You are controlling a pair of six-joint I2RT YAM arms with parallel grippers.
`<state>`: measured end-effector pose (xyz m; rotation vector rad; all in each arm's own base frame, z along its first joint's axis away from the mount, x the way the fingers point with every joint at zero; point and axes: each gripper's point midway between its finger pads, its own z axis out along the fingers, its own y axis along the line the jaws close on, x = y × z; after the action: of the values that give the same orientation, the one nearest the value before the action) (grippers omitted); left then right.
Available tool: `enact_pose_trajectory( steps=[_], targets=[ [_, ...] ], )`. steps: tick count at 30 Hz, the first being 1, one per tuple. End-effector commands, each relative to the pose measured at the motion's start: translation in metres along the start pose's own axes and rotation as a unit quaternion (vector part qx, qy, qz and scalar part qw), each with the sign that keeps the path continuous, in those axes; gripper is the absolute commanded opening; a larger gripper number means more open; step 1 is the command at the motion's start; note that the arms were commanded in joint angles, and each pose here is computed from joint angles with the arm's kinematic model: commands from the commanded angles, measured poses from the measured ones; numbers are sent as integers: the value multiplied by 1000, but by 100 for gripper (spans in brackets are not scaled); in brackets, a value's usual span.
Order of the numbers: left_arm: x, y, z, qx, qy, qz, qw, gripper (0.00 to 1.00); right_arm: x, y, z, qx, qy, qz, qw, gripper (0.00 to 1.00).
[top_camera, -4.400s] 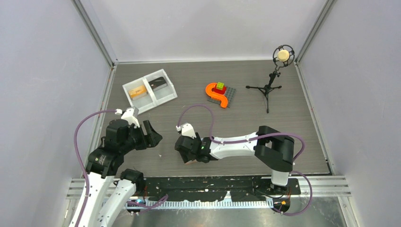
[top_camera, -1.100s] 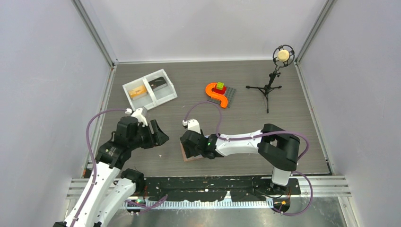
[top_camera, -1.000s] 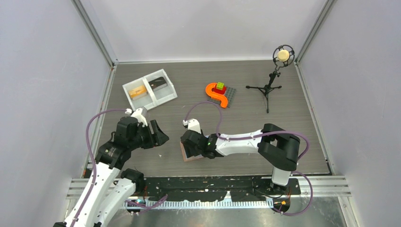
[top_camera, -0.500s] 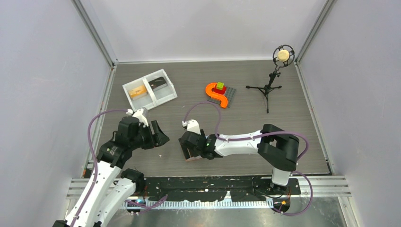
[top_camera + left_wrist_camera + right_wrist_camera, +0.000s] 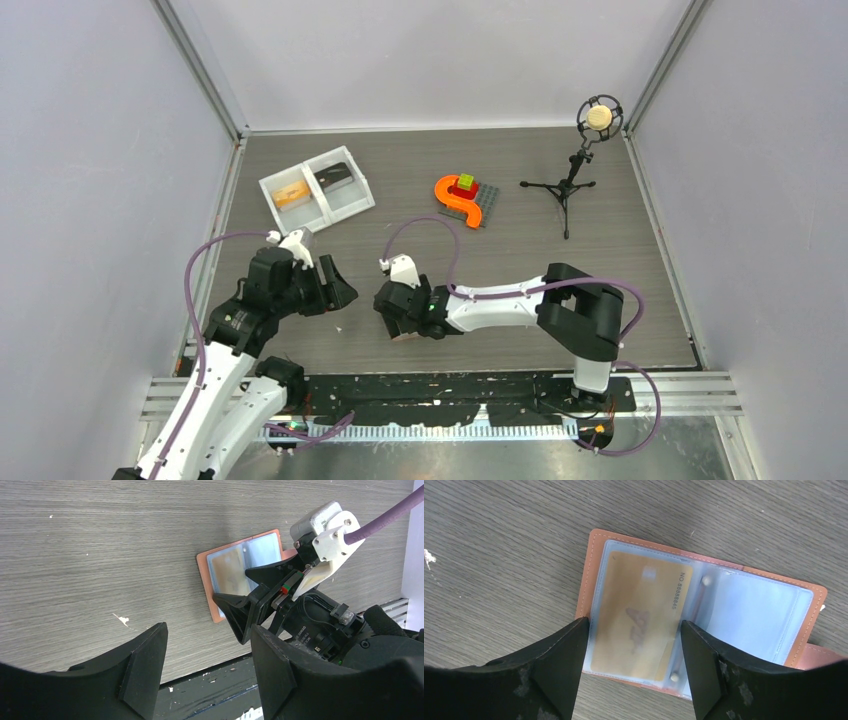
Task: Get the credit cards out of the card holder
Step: Remove the credit card from the card holder.
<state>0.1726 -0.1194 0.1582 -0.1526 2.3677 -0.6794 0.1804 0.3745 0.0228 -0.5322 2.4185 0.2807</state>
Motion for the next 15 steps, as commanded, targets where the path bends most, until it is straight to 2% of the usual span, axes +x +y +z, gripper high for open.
enact_pose_trajectory(
  steps=[1,7,15],
  targets=[
    [-8,-5,-3,9,-17,10,1000,64,5,-3,7,14,6,1,1000,69],
    [-8,-5,0,8,-13,7,1000,64,1,2,3,-4,-5,8,1000,61],
    [9,-4,24,19,33,-17,999,60,-15,14,-11,-61,-42,34,997,59]
  ],
)
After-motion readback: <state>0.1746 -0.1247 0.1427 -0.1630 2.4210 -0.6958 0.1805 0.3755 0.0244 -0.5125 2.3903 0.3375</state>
